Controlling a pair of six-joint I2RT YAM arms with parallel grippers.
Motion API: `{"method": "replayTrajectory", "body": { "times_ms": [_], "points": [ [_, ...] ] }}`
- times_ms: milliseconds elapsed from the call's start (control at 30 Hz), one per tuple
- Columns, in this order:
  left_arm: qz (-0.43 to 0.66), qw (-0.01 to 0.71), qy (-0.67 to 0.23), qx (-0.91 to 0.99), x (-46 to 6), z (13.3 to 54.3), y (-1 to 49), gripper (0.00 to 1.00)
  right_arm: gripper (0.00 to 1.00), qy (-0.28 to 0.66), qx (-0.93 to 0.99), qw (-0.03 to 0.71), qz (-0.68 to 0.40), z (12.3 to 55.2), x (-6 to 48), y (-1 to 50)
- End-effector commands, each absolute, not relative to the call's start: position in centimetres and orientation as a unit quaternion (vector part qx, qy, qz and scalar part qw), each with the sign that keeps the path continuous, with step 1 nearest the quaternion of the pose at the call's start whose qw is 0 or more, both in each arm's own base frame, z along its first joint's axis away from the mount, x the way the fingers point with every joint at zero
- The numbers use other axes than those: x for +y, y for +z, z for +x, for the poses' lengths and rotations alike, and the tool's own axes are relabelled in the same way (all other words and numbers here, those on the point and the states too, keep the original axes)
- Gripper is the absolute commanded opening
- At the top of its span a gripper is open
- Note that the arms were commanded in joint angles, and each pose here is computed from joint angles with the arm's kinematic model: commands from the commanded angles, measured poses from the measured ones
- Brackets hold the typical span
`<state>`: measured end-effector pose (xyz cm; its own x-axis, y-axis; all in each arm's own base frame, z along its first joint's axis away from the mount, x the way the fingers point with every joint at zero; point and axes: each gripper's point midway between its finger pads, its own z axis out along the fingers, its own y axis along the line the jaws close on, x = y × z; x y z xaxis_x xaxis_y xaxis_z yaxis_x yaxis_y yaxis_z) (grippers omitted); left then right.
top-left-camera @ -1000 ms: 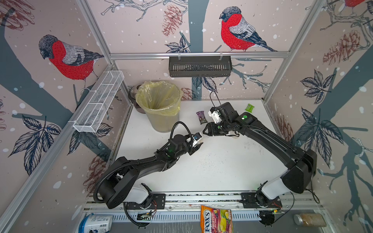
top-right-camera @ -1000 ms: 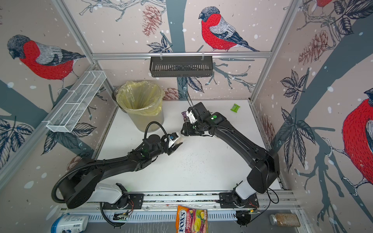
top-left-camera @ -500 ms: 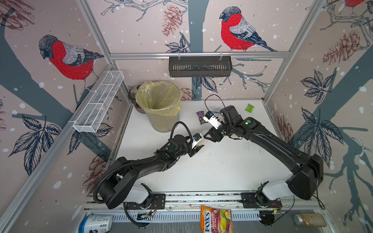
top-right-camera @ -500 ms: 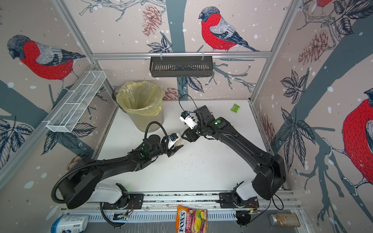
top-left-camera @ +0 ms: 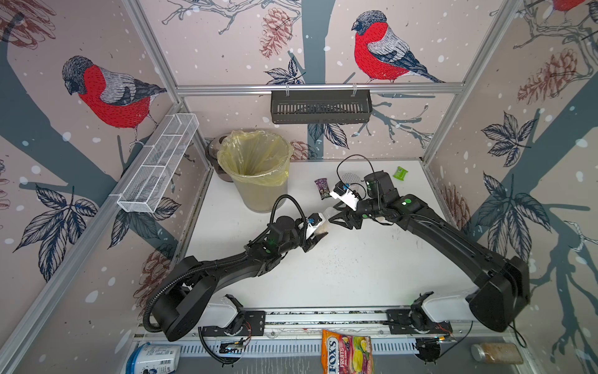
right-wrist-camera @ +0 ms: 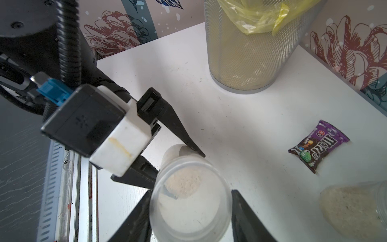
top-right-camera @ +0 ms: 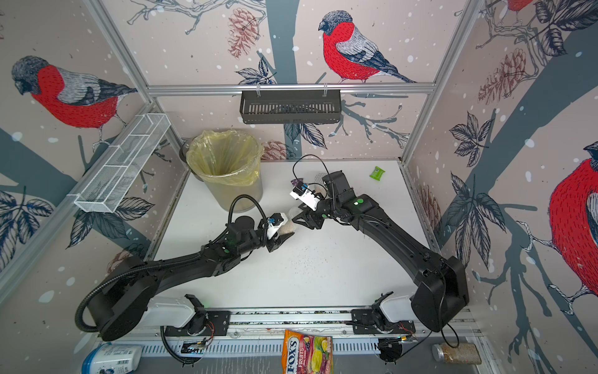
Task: Empty moldy rice from jars
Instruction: Unscrew the lid from the jar.
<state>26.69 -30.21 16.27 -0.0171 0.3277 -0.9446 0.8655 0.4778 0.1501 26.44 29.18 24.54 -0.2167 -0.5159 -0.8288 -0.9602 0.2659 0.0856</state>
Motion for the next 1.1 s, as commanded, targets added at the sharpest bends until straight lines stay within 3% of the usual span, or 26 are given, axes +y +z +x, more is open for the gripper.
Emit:
{"method": "replayTrajectory", "body": {
  "times_ms": [0,633,1067],
  "points": [
    [0.456,0.563,-0.265,0.637,-30.8,26.1,18.0,0.00,0.51,0.321,0.674,0.369,-0.554,26.5,29.6,25.4],
    [0.445,0.577,-0.255,0.636,-30.4,26.6,18.1,0.00,0.64,0.348,0.658,0.355,-0.565,26.0,30.3,25.4],
    [0.439,0.583,-0.248,0.637,-30.3,26.9,18.0,0.00,0.72,0.348,0.661,0.388,-0.540,26.0,28.6,27.1]
  ]
}}
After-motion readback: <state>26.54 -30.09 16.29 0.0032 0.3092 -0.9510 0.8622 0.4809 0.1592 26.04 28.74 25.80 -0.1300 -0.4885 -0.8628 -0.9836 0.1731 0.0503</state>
